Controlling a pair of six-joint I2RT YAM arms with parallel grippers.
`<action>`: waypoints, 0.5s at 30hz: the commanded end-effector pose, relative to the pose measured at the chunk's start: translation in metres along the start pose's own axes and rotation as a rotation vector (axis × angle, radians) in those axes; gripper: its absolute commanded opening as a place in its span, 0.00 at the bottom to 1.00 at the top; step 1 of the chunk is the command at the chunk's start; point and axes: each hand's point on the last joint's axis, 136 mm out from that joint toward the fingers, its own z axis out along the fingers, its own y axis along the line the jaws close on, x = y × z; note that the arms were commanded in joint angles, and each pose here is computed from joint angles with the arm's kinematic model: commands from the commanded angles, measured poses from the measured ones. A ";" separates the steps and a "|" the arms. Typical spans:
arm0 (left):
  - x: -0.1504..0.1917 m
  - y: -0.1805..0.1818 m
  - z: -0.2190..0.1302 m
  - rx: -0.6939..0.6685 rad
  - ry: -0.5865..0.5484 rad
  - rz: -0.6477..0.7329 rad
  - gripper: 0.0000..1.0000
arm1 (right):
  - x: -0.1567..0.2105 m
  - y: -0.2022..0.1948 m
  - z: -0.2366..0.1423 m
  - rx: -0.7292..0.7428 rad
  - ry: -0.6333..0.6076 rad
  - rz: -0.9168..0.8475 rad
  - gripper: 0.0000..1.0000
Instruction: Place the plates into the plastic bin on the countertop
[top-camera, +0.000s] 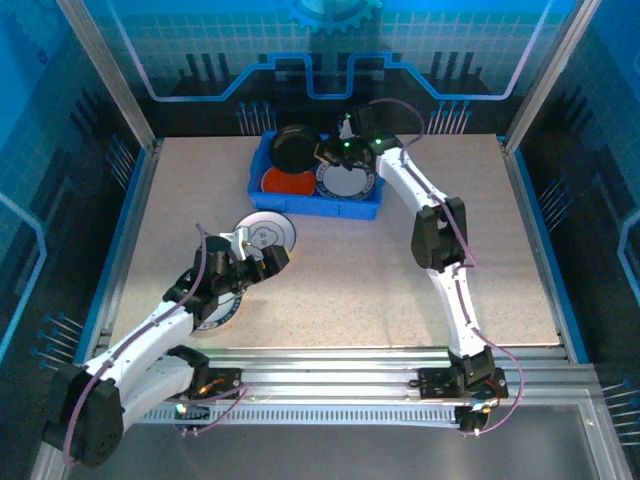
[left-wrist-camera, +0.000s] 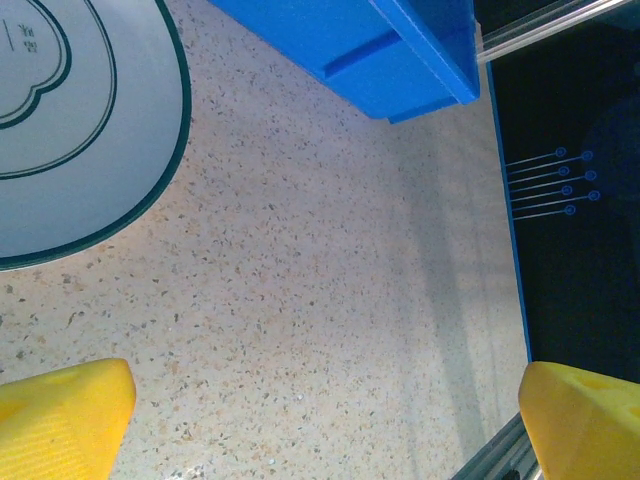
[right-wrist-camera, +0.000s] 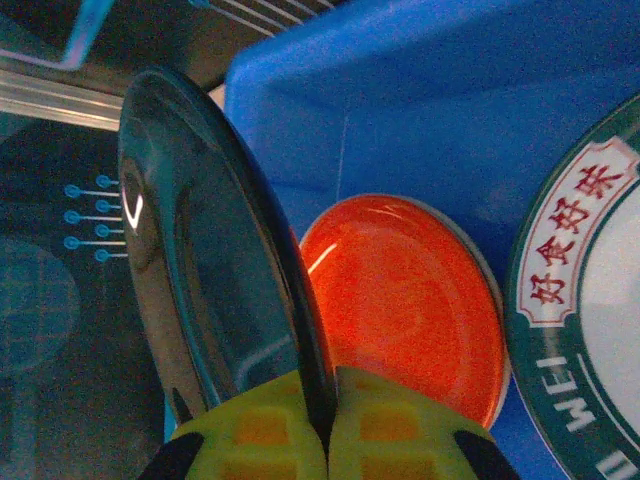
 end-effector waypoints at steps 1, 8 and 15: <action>0.000 -0.005 -0.001 0.024 -0.013 0.028 0.99 | 0.012 0.010 0.011 -0.012 0.038 -0.003 0.00; 0.003 -0.001 0.001 0.015 -0.006 0.021 0.99 | 0.028 -0.005 0.035 0.009 0.076 0.033 0.00; 0.005 0.003 0.003 0.002 0.000 0.014 0.99 | 0.036 -0.016 0.049 0.035 0.086 0.044 0.00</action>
